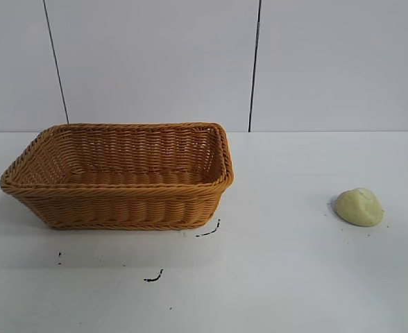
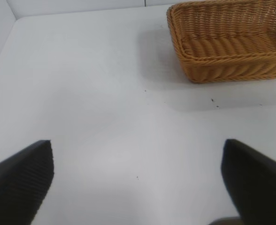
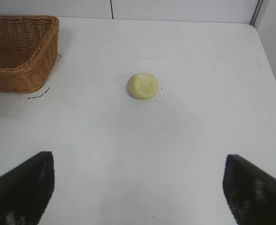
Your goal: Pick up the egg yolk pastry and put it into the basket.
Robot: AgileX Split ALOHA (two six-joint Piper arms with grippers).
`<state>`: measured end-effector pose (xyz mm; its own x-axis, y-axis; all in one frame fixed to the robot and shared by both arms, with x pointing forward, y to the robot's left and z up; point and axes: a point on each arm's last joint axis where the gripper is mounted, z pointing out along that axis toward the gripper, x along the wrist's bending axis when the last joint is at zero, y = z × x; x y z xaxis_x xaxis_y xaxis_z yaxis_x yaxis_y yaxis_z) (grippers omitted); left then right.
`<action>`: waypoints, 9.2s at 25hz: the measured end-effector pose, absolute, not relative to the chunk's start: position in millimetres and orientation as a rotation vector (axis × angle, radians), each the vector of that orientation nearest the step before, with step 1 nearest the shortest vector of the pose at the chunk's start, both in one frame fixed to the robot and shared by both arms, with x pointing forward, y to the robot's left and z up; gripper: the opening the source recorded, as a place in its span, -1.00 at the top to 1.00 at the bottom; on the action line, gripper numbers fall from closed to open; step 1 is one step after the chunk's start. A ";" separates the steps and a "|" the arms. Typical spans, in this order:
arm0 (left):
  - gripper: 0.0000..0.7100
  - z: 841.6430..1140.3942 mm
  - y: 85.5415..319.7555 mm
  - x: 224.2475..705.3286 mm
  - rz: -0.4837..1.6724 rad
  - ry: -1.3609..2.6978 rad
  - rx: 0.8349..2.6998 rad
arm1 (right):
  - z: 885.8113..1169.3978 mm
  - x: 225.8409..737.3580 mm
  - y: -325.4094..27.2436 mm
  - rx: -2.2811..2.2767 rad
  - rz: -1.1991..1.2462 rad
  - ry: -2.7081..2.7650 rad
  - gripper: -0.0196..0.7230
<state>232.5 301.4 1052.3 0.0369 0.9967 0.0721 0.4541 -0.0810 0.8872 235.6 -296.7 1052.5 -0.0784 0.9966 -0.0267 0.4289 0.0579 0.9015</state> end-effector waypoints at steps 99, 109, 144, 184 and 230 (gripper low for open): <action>-0.96 1052.3 301.4 232.5 0.992 1.495 1.622 | 878.6 654.9 -276.9 2.112 0.141 2.294 -0.33; -0.96 1052.3 301.4 232.5 0.992 1.495 1.622 | 882.0 655.0 -278.7 2.080 0.125 2.299 0.47; -0.96 1052.3 301.4 232.5 0.992 1.495 1.622 | 1067.6 675.7 -186.9 1.681 0.448 2.339 0.52; -0.96 1052.3 301.4 232.5 0.992 1.495 1.622 | 956.3 655.3 16.2 1.363 0.548 2.641 -0.82; -0.96 1052.3 301.4 232.5 0.992 1.495 1.622 | 1061.3 668.0 -289.0 2.061 0.395 2.114 -0.82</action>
